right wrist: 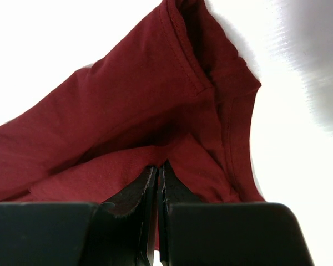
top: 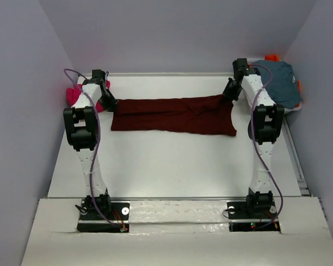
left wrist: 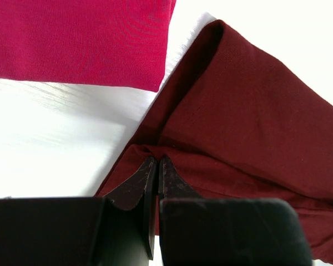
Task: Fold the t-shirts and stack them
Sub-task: Fold the tshirt
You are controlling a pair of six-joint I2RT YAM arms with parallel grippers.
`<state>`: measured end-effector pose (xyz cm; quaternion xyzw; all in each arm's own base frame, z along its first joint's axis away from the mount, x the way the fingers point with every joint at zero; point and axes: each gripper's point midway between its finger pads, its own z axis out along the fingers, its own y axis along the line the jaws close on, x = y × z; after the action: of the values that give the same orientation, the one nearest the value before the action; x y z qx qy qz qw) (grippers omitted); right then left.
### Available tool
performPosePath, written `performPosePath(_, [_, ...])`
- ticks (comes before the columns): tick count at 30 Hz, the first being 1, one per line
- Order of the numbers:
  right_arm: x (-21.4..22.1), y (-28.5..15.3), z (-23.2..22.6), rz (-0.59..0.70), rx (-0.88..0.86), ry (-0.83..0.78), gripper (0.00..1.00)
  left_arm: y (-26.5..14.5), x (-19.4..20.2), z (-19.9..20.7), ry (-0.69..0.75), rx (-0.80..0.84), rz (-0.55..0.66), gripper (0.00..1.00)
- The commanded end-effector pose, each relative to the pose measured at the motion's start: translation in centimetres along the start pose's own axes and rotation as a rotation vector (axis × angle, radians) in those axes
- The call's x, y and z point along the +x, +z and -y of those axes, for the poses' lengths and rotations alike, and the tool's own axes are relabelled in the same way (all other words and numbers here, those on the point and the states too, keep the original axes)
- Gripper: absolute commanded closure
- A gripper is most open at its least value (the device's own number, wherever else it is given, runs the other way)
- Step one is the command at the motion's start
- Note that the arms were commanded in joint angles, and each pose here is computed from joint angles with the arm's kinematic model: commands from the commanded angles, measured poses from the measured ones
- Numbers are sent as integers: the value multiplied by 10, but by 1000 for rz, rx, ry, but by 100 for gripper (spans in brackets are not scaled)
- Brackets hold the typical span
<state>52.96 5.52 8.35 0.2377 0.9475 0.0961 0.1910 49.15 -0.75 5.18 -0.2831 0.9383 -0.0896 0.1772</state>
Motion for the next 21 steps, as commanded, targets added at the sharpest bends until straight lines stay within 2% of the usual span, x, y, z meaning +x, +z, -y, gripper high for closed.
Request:
performPosePath(1, [-15,-9,-6,39,-38,-18,93,-10,-10,4,-4,17,28,94])
performPosePath(4, [-14,-7,-7,30,-45,-25,91,-10,-7,9,12,28,26,92])
performPosePath(6, [-13,-8,-7,30,-48,-31,77,-13,-9,10,13,33,36,83])
performPosePath(7, [-14,-7,-7,32,-50,-36,60,-13,-9,10,15,38,39,70])
performPosePath(8, [-15,-10,-8,37,-56,-37,52,-16,-12,12,16,45,53,64])
performPosePath(9, [-16,-11,-9,43,-59,-42,41,-16,-11,11,16,44,54,59])
performPosePath(11, [-17,-15,-11,53,-72,-47,30,-21,-14,13,21,52,74,46])
performPosePath(14, [-20,-20,-13,67,-80,-50,17,-26,-16,17,35,53,98,43])
performPosePath(17, [-19,-26,-17,62,-97,-47,17,-32,-20,16,37,43,123,43])
performPosePath(20, [-14,-31,-20,53,-124,-35,28,-36,-22,14,36,35,141,43])
performPosePath(21, [-9,-31,-25,43,-134,-36,35,-40,-23,14,36,35,146,43])
